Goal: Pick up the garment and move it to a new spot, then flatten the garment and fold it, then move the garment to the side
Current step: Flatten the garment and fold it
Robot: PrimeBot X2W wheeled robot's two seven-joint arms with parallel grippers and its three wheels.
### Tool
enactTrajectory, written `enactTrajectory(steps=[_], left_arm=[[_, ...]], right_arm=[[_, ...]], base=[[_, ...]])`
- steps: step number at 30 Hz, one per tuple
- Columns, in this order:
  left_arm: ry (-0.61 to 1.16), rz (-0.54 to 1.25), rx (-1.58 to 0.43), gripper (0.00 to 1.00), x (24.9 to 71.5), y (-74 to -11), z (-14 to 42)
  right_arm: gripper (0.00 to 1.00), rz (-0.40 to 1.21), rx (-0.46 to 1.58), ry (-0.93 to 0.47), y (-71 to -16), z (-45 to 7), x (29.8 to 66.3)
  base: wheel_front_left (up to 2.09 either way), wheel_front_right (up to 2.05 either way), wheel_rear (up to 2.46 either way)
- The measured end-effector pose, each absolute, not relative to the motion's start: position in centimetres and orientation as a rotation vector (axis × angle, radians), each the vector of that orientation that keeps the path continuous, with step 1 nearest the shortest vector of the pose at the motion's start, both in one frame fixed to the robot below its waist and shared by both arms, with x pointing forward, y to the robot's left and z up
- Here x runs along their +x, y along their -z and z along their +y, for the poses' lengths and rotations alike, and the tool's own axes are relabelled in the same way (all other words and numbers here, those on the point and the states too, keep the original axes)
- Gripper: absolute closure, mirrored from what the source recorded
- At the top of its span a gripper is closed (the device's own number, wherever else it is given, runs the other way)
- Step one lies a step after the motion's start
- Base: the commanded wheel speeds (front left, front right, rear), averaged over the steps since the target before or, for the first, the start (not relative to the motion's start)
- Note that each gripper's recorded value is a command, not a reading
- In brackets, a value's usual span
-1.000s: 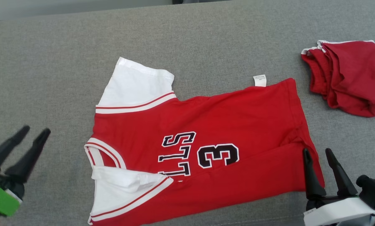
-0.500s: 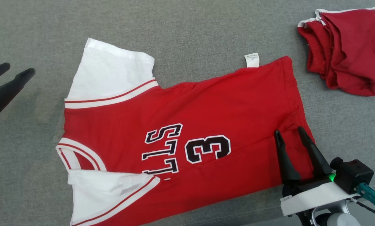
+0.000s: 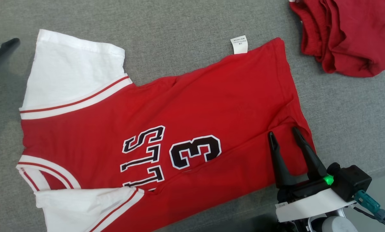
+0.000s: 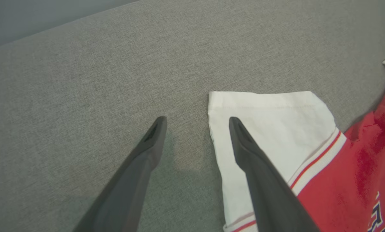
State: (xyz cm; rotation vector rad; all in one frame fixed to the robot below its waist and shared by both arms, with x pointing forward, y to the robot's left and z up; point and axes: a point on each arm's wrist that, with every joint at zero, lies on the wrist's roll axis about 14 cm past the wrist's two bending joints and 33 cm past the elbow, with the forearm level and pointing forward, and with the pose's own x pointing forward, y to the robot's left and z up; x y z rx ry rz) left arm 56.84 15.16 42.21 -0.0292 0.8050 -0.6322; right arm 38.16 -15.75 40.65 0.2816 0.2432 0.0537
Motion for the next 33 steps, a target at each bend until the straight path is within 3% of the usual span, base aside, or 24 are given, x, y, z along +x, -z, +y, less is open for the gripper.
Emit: enactTrajectory(steps=[13, 14, 15, 16, 24, 33], left_arm=[[0.707, 0.907, 0.054, 0.00, 57.4, -36.7, 12.5], [0.711, 0.912, 0.057, 0.21, 57.4, -36.5, 12.4], [0.715, 0.915, 0.062, 0.71, 57.4, -36.5, 12.3], [0.719, 0.917, 0.064, 1.00, 57.3, -36.5, 12.3], [0.748, 0.856, 0.060, 1.00, 57.4, -37.7, 11.2], [0.767, 0.804, 0.043, 1.00, 57.6, -39.4, 10.3]], right_arm=[[0.00, 0.277, 0.289, 0.004, -38.9, -16.8, 37.3], [0.00, 0.278, 0.287, 0.007, -38.9, -17.0, 37.3], [0.00, 0.276, 0.284, 0.010, -38.9, -17.1, 37.3], [0.00, 0.273, 0.279, 0.010, -39.0, -17.2, 37.3], [0.00, 0.242, 0.170, -0.054, -41.7, -17.6, 41.7], [0.00, 0.395, 0.053, -0.101, -43.4, -18.5, 48.8]], base=[[0.00, 0.00, 0.00], [0.00, 0.00, 0.00], [0.00, 0.00, 0.00], [0.00, 0.00, 0.00], [0.00, 0.00, 0.00], [0.00, 0.00, 0.00]])
